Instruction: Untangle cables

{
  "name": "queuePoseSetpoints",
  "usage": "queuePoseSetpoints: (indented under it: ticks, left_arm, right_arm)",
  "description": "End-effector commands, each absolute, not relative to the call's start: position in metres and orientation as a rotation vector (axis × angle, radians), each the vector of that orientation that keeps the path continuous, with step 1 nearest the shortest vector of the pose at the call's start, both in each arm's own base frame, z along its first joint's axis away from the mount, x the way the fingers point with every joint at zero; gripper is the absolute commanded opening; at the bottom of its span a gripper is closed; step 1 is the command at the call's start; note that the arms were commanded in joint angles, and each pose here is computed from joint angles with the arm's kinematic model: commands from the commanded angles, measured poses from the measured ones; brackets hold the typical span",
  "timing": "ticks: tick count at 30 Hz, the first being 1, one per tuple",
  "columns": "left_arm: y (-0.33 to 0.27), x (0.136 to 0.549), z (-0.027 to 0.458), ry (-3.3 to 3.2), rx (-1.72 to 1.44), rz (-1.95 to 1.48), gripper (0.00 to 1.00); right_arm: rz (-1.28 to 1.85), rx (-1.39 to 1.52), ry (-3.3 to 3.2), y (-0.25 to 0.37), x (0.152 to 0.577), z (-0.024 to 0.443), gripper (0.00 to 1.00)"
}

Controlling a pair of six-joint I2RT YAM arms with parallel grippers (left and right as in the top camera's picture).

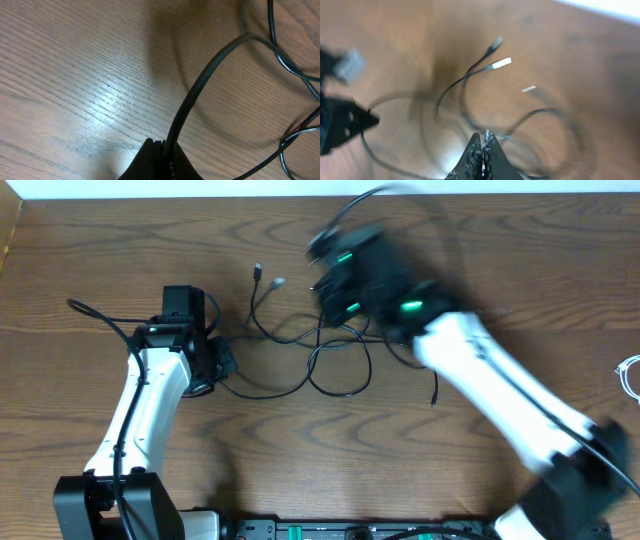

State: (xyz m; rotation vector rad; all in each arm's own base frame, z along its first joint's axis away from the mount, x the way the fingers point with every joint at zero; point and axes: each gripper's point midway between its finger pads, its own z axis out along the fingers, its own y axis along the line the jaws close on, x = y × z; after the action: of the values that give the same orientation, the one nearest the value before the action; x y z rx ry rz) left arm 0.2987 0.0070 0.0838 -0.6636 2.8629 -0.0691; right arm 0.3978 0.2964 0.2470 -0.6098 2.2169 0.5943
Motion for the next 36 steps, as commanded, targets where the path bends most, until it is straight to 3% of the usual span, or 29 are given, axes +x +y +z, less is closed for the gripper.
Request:
queuePoseSetpoints:
  ticks: [1, 8, 11, 13, 14, 24, 36]
  left_arm:
    - [0.011, 0.299, 0.087, 2.844, -0.672, -0.048, 0.08]
    - [0.011, 0.3, 0.087, 2.843, -0.672, -0.049, 0.08]
    - [0.011, 0.3, 0.087, 2.84, -0.682, -0.05, 0.07]
    - [0.011, 0.3, 0.087, 2.84, -0.682, -0.05, 0.08]
    - [0.011, 0.3, 0.087, 2.84, -0.682, -0.05, 0.07]
    - [0.011, 0.3, 0.087, 2.841, -0.682, -0.05, 0.07]
    - [0.011, 0.3, 0.087, 2.841, -0.682, -0.05, 0.08]
  right_arm:
    - [0.521, -0.447, 2.192, 0.239, 0.417, 0.278, 0.01]
    - [0.382, -0.195, 2.197, 0.137, 0.442, 0.295, 0.01]
    - [0.68, -0.389, 2.212, 0.172, 0.422, 0.289, 0.08]
    - [0.825, -0.564, 2.198, 0.199, 0.403, 0.283, 0.24]
    - [0.862, -0.635, 2.206, 0.21, 0.395, 0.275, 0.27]
    - [0.908, -1.185, 2.37, 0.282, 0.327, 0.171, 0.54]
    - [0.769, -1.431, 2.545, 0.314, 0.294, 0.08, 0.61]
